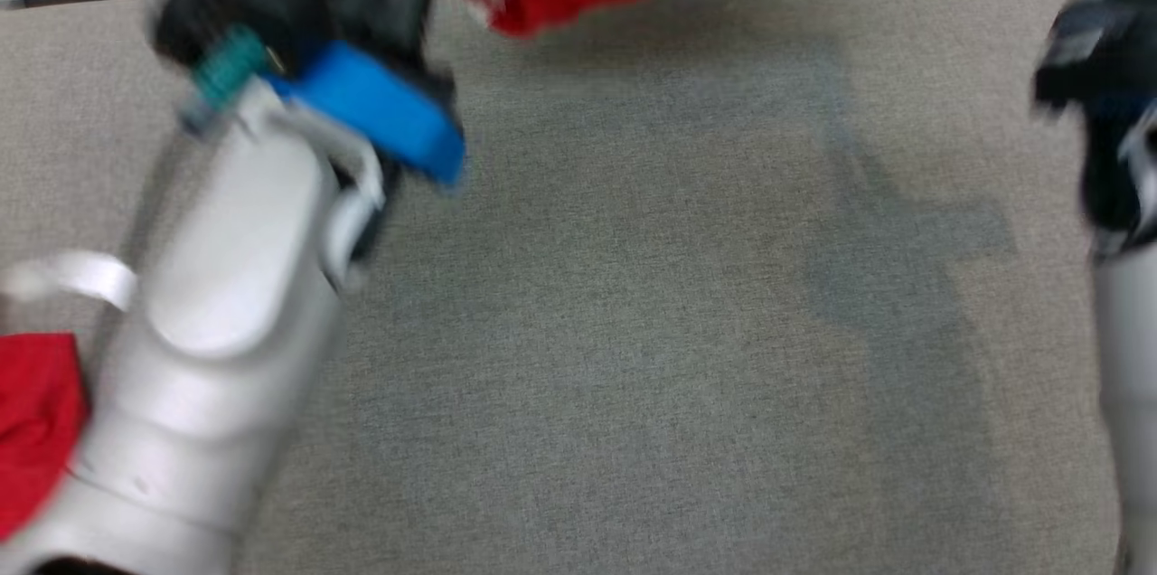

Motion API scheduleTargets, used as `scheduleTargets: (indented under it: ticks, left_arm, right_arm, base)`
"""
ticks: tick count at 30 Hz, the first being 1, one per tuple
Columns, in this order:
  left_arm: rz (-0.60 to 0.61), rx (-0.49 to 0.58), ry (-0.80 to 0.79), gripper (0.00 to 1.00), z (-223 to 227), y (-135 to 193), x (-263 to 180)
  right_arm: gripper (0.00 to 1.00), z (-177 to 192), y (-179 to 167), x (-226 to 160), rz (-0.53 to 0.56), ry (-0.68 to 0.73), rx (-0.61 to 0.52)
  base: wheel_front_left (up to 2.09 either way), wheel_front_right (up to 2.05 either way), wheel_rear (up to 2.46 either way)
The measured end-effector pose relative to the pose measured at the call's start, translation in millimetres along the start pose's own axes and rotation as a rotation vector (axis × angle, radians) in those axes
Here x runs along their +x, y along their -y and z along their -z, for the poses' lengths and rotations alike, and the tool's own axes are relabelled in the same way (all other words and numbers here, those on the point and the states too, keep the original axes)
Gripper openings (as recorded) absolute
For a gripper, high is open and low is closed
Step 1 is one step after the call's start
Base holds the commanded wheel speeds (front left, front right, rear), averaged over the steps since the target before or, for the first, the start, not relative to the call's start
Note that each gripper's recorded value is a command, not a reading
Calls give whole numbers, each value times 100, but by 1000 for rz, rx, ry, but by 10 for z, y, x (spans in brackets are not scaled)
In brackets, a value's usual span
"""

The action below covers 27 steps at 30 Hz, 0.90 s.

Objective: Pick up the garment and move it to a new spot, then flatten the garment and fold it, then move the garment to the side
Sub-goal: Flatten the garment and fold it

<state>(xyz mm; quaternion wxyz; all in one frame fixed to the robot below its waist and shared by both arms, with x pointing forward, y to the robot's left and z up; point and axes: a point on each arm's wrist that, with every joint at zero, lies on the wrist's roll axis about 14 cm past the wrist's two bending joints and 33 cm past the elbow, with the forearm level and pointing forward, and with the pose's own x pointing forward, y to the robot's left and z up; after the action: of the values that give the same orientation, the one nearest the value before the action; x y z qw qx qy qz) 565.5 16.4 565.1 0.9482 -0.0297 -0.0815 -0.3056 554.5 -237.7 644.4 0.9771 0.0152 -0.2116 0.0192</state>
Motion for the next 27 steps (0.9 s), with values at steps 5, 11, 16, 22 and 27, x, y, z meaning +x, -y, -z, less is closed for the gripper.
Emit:
scheduleTargets:
  ticks: [5, 11, 16, 22, 27]
  left_arm:
    - [6, -242, -325, 0, 1211, 561, -725]
    - [3, -440, -557, 0, 1800, 1152, -1528]
    - [-25, -493, -589, 0, 1815, 1292, -1828]
    - [-63, -500, -607, 0, 1765, 1342, -2145]
    - [-112, -493, -605, 0, 1709, 1287, -2395]
  right_arm:
    - [0, 1072, 164, -1036, 93, -361, 44]
    - [0, 1615, 219, -2117, 206, -629, 102]
    - [0, 1566, 191, -2394, 239, -652, 126]
    - [0, 1399, 103, -2492, 239, -618, 150]
    - [0, 1366, -55, -2739, 232, -639, 185]
  base:
    - [0, 0, 0]
    - [0, 0, 0]
    - [0, 0, 0]
    - [0, 0, 0]
    - [0, 0, 0]
